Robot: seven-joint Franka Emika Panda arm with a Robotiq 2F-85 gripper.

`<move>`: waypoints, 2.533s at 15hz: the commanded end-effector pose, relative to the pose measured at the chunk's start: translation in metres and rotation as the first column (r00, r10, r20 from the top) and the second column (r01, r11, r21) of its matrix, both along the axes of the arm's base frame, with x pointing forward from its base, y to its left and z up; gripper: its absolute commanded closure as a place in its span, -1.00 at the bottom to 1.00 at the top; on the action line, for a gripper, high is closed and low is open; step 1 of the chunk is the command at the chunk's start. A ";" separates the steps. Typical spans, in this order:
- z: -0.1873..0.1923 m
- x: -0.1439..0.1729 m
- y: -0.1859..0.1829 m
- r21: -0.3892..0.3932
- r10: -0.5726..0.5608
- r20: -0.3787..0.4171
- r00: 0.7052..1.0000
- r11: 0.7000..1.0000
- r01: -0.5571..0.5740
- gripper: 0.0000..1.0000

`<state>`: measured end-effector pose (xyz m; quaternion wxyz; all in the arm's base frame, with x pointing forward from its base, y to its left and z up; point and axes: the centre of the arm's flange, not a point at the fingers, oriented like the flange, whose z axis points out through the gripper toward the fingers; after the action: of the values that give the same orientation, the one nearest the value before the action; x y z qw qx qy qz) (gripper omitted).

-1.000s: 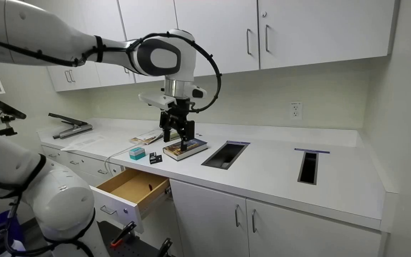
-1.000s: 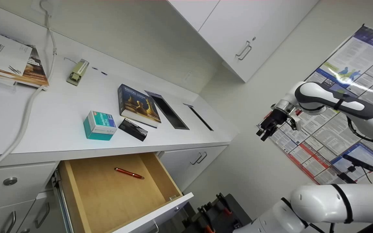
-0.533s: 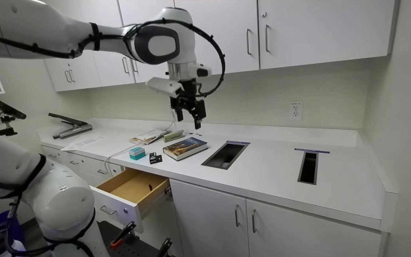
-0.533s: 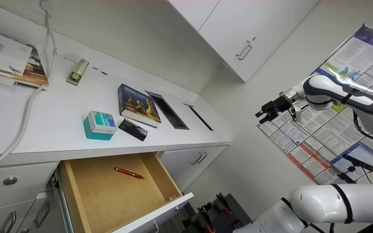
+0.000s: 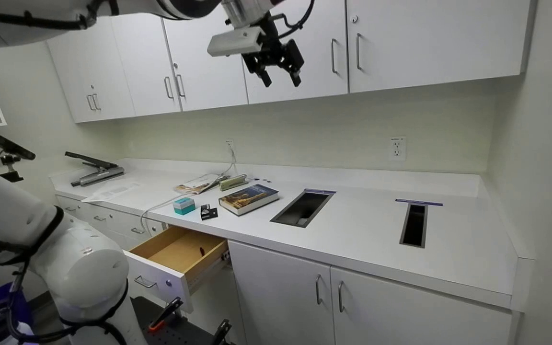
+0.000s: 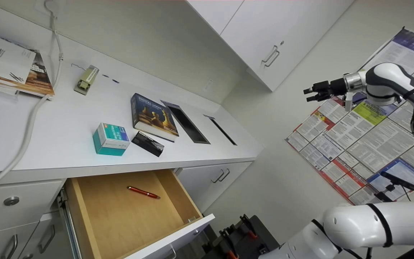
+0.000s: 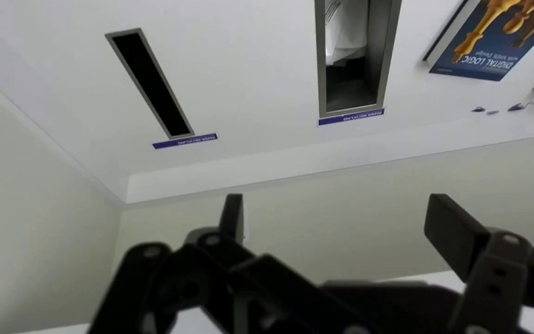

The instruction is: Open the right door of the upper cabinet on the far right, move the black box to the right side of the countertop

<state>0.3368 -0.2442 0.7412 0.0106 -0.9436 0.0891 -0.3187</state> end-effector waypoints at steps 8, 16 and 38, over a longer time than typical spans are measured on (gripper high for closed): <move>0.014 0.043 -0.023 -0.081 0.000 0.202 0.979 0.997 0.016 -1.00; 0.049 0.121 -0.055 -0.233 0.146 0.460 0.876 0.972 -0.039 -1.00; 0.033 0.193 -0.077 -0.197 0.120 0.581 0.805 0.980 -0.003 -1.00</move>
<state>0.5028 -0.3033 0.7668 -0.0177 -0.8053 0.0156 -0.5924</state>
